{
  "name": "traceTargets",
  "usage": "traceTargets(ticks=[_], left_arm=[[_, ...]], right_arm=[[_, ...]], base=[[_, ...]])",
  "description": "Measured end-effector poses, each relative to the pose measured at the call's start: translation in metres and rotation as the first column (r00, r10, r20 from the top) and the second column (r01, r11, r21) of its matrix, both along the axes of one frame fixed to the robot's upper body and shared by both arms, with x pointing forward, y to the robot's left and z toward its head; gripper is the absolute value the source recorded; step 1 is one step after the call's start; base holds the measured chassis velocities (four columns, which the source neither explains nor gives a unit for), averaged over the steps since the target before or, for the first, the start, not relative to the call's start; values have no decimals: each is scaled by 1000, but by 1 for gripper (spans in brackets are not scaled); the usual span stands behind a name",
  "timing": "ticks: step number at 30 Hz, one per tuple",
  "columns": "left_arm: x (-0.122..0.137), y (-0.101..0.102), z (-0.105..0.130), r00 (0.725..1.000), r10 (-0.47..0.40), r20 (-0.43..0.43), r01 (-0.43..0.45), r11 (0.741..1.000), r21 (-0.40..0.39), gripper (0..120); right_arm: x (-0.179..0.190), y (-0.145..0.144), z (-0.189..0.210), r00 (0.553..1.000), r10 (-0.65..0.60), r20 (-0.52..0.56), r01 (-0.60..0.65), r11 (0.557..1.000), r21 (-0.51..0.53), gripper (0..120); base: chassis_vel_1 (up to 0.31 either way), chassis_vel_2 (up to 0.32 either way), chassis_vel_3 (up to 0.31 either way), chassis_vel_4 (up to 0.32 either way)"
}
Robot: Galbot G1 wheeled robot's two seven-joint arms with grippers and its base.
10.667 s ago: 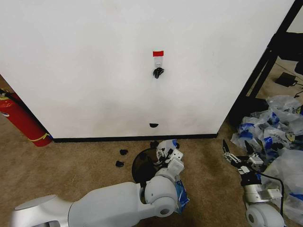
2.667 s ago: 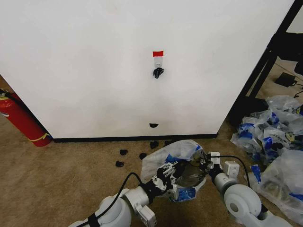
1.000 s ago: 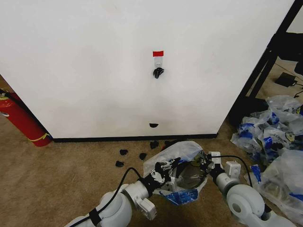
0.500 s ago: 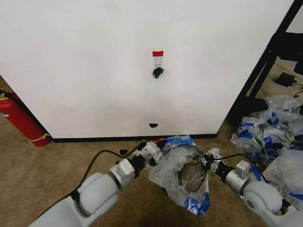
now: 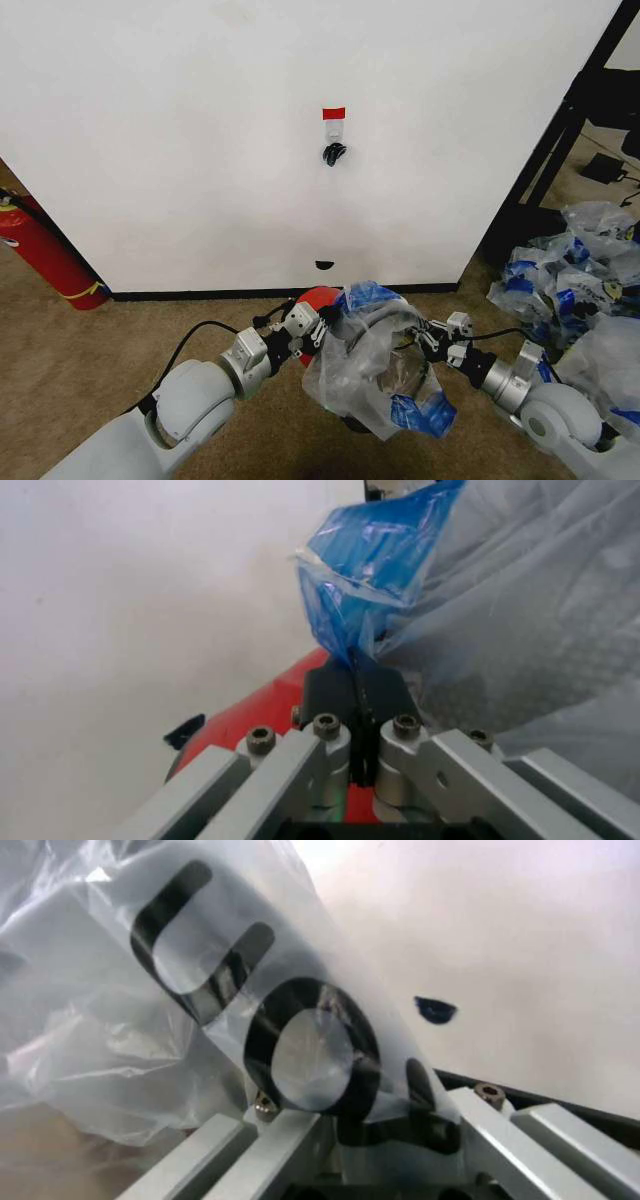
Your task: Pick up the garbage bag from the wall and place it over the trash bin.
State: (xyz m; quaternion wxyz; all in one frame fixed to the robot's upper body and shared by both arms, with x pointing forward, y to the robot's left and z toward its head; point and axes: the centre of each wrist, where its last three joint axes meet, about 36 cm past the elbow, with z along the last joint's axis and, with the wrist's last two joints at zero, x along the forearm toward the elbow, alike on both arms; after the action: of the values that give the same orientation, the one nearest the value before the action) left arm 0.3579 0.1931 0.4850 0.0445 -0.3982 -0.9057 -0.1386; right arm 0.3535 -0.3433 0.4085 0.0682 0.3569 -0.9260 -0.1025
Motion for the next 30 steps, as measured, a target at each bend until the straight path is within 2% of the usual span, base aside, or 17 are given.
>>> traceTargets(ticks=[4,8,16,19,23,25,27,30], left_arm=[[2,1,1,1000,11,14,-11,1000,-10,0],[6,5,-5,999,40,20,-40,999,-10,0],[6,6,-8,997,73,32,-72,997,-41,1],[4,6,-7,997,74,30,-72,996,-61,8],[2,3,-3,998,62,12,-60,989,-136,25],[3,4,0,998,56,-1,-56,982,-178,33],[3,4,1,998,55,-6,-55,980,-194,36],[7,5,4,998,64,-4,-63,960,-274,51]], right_arm=[[-2,3,-1,999,-35,-18,36,999,35,0],[-6,11,1,991,-95,-95,106,987,122,0],[-11,18,3,985,-95,-144,122,975,187,0],[-12,20,3,984,-93,-150,122,974,193,0],[-17,29,-2,978,-122,-167,151,973,176,0],[-20,36,-4,965,-181,-188,211,965,155,0],[-22,39,-5,958,-211,-196,242,959,150,0],[-28,54,-12,917,-329,-224,362,923,127,0]], base=[[0,0,0,0],[0,0,0,0],[0,0,0,0],[0,0,0,0],[0,0,0,0],[0,0,0,0],[0,0,0,0],[0,0,0,0]])
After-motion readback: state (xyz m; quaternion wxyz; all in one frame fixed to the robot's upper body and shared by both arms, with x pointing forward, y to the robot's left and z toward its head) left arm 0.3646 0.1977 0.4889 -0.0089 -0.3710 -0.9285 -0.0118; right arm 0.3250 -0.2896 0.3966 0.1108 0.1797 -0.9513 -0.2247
